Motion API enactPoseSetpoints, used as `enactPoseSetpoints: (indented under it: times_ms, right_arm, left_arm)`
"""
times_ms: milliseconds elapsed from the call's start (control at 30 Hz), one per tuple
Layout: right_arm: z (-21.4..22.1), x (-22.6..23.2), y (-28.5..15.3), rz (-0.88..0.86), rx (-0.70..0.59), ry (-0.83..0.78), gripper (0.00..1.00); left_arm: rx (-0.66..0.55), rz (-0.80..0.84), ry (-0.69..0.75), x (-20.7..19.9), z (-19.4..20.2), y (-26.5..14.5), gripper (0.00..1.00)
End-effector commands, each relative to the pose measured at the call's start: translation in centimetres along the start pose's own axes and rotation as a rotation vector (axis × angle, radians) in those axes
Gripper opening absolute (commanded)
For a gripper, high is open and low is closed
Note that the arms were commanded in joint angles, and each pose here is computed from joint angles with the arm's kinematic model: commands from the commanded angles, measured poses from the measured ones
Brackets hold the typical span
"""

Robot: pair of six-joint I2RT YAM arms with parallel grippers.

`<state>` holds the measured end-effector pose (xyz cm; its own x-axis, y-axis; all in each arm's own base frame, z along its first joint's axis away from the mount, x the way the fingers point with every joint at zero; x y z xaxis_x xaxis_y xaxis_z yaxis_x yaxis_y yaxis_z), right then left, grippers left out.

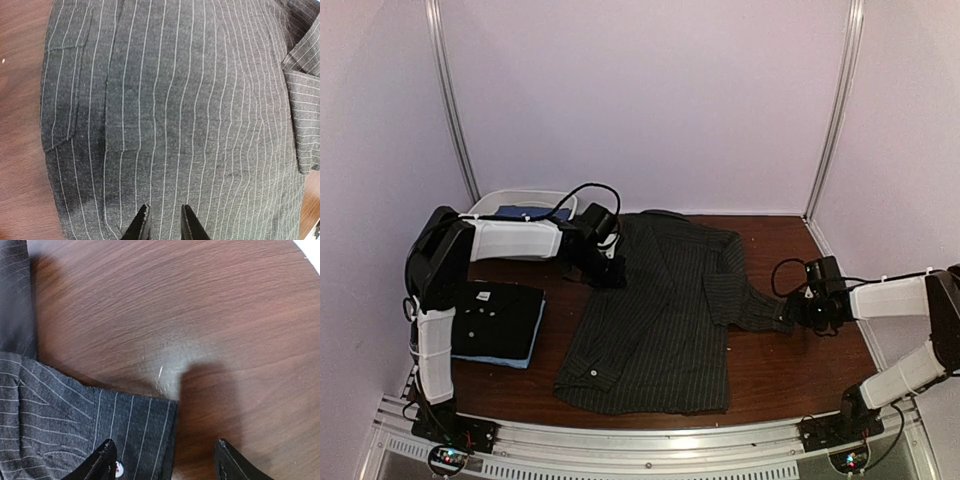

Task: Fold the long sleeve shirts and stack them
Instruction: Pick up the sleeve from the center of the board.

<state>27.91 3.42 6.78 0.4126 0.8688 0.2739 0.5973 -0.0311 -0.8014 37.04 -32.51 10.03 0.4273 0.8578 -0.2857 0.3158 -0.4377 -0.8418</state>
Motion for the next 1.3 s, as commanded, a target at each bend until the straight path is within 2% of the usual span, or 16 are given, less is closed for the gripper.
enactPoseSetpoints:
  times_ms: [0, 167, 333, 433, 733, 867, 1000, 1267]
  right_arm:
    - [-1.5, 1.0, 1.0, -0.001, -0.017, -0.025, 0.66]
    - [-0.7, 1.0, 2.4, 0.020, 0.046, -0.044, 0.63]
    - [-0.1, 0.9, 3.3, 0.027, 0.072, -0.056, 0.54]
    - [0.1, 1.4, 3.4, 0.008, 0.092, -0.068, 0.43]
    - [0.3, 2.3, 3.3, -0.007, 0.114, -0.096, 0.00]
    - [-0.4, 3.1, 1.9, -0.059, 0.091, -0.090, 0.00]
    - [-1.6, 5.0, -0.9, -0.192, 0.052, -0.073, 0.00]
    - [-1.2, 8.3, -5.0, -0.407, 0.071, -0.065, 0.00]
  left_arm:
    - [-0.058, 0.029, 0.016, -0.4, -1.1, -1.5, 0.23]
    - [-0.059, 0.031, 0.016, -0.4, -1.1, -1.6, 0.23]
    - [-0.062, 0.043, 0.017, -0.6, -1.2, -1.7, 0.23]
    - [-0.061, 0.049, 0.018, -0.7, -1.2, -1.7, 0.23]
    - [-0.066, 0.074, 0.025, -1.5, -1.4, -2.1, 0.23]
    - [-0.068, 0.090, 0.034, -2.1, -1.4, -2.4, 0.23]
    - [-0.076, 0.104, 0.042, -2.7, -1.5, -2.9, 0.23]
    - [-0.090, 0.149, 0.062, -4.6, -1.9, -3.5, 0.22]
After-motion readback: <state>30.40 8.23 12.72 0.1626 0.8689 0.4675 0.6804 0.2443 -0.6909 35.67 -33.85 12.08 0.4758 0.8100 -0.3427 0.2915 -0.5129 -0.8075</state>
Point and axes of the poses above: each gripper's point midway between its finger pads, its own y axis out along the fingers, its own x axis along the line the jaws close on, z = x × y, the point moved 5 cm from there along -y, back along the fingers, and after that the axes turned 7 degrees about y, right-handed, at the moved point
